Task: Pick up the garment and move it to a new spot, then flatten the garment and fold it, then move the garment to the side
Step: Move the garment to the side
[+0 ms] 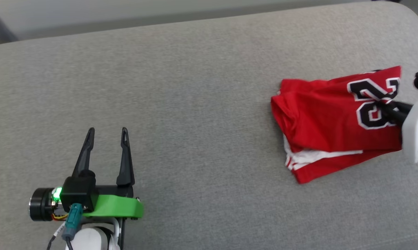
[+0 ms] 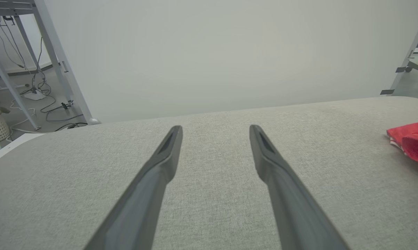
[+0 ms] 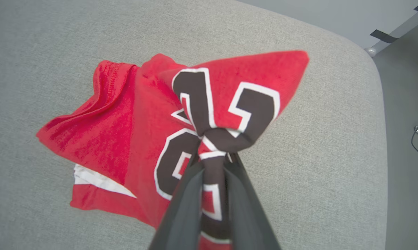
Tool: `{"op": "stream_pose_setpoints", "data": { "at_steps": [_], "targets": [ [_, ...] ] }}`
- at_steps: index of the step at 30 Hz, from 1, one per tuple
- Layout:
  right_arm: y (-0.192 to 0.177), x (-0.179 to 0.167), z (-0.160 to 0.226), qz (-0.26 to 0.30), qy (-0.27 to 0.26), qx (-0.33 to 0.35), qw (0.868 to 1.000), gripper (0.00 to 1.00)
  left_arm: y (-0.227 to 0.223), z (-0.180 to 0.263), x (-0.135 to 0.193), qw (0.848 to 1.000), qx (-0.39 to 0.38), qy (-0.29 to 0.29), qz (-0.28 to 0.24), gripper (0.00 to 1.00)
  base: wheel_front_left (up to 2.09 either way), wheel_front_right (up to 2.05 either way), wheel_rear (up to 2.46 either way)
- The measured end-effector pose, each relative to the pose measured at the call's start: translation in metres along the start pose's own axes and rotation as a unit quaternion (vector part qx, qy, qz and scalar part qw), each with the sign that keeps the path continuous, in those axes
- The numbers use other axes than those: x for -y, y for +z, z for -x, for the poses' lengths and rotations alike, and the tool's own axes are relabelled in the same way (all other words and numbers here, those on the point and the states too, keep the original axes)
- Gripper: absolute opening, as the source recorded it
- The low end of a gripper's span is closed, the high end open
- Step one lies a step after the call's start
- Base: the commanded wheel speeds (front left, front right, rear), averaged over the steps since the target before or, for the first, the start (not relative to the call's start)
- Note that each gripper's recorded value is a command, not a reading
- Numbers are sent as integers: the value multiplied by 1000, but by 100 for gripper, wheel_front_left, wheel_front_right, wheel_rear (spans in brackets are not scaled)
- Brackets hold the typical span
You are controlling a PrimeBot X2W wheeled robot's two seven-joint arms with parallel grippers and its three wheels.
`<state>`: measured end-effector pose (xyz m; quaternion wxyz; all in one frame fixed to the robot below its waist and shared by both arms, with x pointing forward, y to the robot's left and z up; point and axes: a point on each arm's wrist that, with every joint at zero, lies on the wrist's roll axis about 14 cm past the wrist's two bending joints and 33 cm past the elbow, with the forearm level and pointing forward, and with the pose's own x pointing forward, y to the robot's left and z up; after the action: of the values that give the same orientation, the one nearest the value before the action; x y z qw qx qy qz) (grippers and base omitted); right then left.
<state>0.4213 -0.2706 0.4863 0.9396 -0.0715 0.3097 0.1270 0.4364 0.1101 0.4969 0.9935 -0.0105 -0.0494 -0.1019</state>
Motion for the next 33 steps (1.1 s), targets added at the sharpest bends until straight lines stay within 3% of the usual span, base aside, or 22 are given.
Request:
{"op": "stream_pose_setpoints", "data": {
  "at_steps": [7,15,20,25,26,27,33],
  "targets": [
    [-18,92,15,-8,-128,-33,991,0,-13,-28,20,999,5,-37,10,100,0,0,0],
    [-35,167,9,4,-234,-90,968,0,-31,-45,22,999,2,-49,10,100,0,0,0],
    [-33,196,-2,0,-277,-91,957,0,-43,-50,14,999,-5,-42,4,100,0,0,0],
    [-48,197,-23,-21,-284,-99,953,0,-56,-50,9,999,-17,-34,4,100,0,0,0],
    [-53,197,-23,-27,-286,-105,952,5,-57,-50,9,999,-18,-34,4,100,0,0,0],
    [-57,197,-24,-29,-286,-109,951,100,-57,-50,8,999,-19,-33,3,100,0,0,0],
    [-33,207,-5,-12,-310,-38,950,100,-41,-46,8,1000,-7,-26,4,100,0,0,0]
  ]
}}
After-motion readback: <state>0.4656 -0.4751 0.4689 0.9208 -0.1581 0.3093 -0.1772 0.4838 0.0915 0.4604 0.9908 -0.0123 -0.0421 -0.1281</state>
